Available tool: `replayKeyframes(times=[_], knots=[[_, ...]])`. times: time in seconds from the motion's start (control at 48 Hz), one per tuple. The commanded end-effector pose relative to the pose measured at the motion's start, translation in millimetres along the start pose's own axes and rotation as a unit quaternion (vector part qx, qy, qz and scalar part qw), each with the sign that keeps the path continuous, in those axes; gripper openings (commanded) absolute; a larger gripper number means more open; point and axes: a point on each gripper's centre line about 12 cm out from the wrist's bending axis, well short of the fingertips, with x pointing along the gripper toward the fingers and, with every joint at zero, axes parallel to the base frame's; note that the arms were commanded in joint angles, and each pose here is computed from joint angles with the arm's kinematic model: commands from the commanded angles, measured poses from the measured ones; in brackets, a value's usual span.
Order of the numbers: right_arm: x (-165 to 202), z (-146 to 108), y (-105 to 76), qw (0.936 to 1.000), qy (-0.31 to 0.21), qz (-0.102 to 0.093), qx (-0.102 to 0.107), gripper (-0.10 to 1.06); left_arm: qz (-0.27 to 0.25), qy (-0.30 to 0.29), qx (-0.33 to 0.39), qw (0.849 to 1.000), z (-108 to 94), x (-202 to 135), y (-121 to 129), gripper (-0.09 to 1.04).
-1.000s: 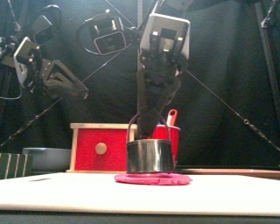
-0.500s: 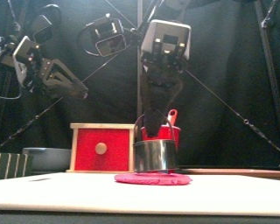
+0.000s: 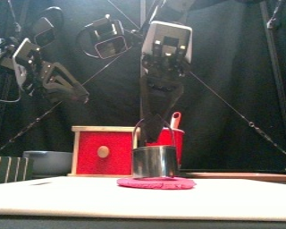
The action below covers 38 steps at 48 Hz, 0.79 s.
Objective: Get the cutter from the drawer then cut the dough then place the extra dough in the bowl
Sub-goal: Cut the dough
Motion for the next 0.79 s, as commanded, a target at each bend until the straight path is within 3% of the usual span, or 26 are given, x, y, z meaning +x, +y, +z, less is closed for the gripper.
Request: replayKeyframes(times=[0.021, 0.167, 0.312, 0.458, 0.604, 0.792], knots=[[-13.4, 11.6, 3.4, 0.9993, -0.032, 0.019, 0.01, 0.53, -0.003, -0.012, -0.006, 1.0, 8.5, 1.6, -3.5, 0.67], [-15.1, 12.8, 3.3, 0.9989, -0.037, 0.026, 0.016, 0.57, -0.005, -0.011, -0.006, 1.0, 8.7, 1.9, -4.1, 0.69], [-19.8, 13.0, 0.9, 0.9988, -0.041, 0.022, 0.014, 0.69, -0.008, -0.01, -0.008, 1.0, 10.3, 2.9, -5.8, 0.69], [-29.3, 10.9, -6.4, 0.999, -0.045, 0.003, 0.001, 0.8, -0.01, -0.019, -0.013, 1.0, 17.1, 5.3, -8.7, 0.69], [-48.5, 6.8, -16.4, 0.9978, -0.063, -0.016, -0.01, 0.84, -0.019, -0.031, -0.01, 0.999, 25.0, 7.7, -14.2, 0.7], [-77.7, -11.2, -32.3, 0.9914, -0.125, -0.032, 0.022, 0.85, -0.076, -0.059, 0.021, 0.995, 37.2, 7.9, -41.3, 0.7]])
